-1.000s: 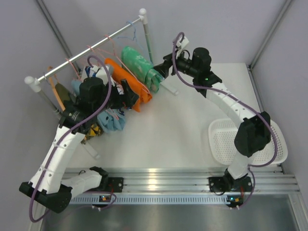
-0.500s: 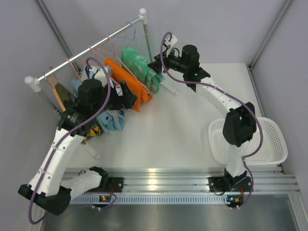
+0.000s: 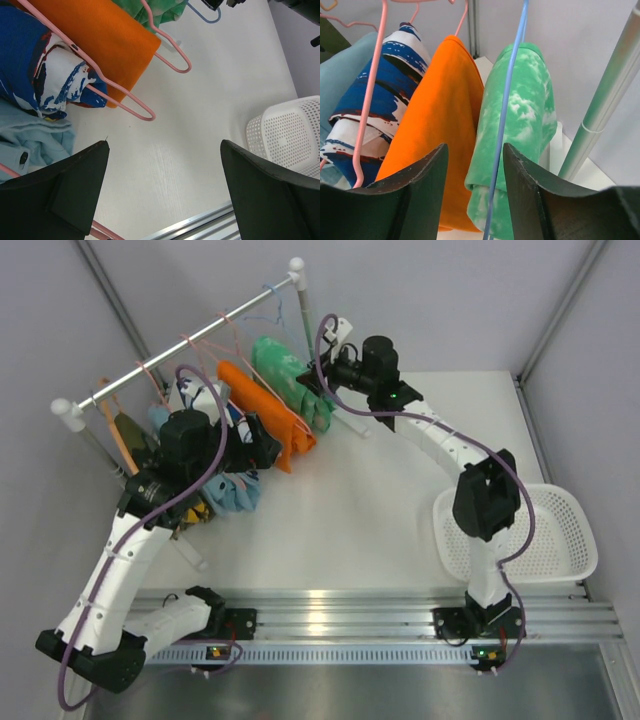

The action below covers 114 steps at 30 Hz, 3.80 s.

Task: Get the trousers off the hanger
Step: Pick up the hanger from the clothesline.

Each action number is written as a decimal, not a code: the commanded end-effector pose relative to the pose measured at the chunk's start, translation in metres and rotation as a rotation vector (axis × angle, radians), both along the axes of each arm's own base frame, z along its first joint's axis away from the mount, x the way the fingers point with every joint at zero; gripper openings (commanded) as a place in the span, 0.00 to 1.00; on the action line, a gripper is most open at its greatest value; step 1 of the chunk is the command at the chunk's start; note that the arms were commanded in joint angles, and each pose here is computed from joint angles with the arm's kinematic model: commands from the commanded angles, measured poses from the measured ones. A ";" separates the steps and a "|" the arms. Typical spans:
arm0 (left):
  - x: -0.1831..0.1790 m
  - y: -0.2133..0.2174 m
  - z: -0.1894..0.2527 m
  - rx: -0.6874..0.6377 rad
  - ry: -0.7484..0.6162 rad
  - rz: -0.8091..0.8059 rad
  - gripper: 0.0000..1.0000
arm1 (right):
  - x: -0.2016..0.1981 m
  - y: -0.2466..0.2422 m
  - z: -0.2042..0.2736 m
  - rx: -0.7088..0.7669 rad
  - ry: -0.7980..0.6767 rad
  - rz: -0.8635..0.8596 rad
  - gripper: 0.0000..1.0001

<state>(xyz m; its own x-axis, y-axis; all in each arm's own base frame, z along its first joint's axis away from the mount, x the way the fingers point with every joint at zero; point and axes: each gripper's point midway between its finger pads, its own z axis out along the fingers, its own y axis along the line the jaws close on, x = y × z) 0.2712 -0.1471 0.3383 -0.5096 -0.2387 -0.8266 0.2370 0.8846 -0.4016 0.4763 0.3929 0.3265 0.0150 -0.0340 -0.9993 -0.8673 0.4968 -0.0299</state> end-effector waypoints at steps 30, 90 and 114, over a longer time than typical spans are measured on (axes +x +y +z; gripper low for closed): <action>0.010 0.007 0.006 0.052 -0.049 0.022 0.98 | 0.016 0.005 0.022 0.033 -0.030 -0.126 0.00; 0.025 -0.133 0.168 -0.465 -0.389 -0.378 0.97 | -0.141 -0.145 0.170 0.171 -0.140 -0.351 0.00; 0.059 -0.259 0.156 -0.801 -0.257 -0.233 0.89 | -0.209 -0.202 0.125 0.286 -0.045 -0.425 0.00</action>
<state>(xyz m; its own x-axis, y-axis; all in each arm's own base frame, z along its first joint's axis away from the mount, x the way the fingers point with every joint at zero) 0.3346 -0.4028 0.4497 -0.4655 -0.6295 -0.6221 0.5103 0.3833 -0.7698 0.2767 0.1965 0.3700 -0.1173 0.0552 -0.9916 -0.5711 0.8131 0.1128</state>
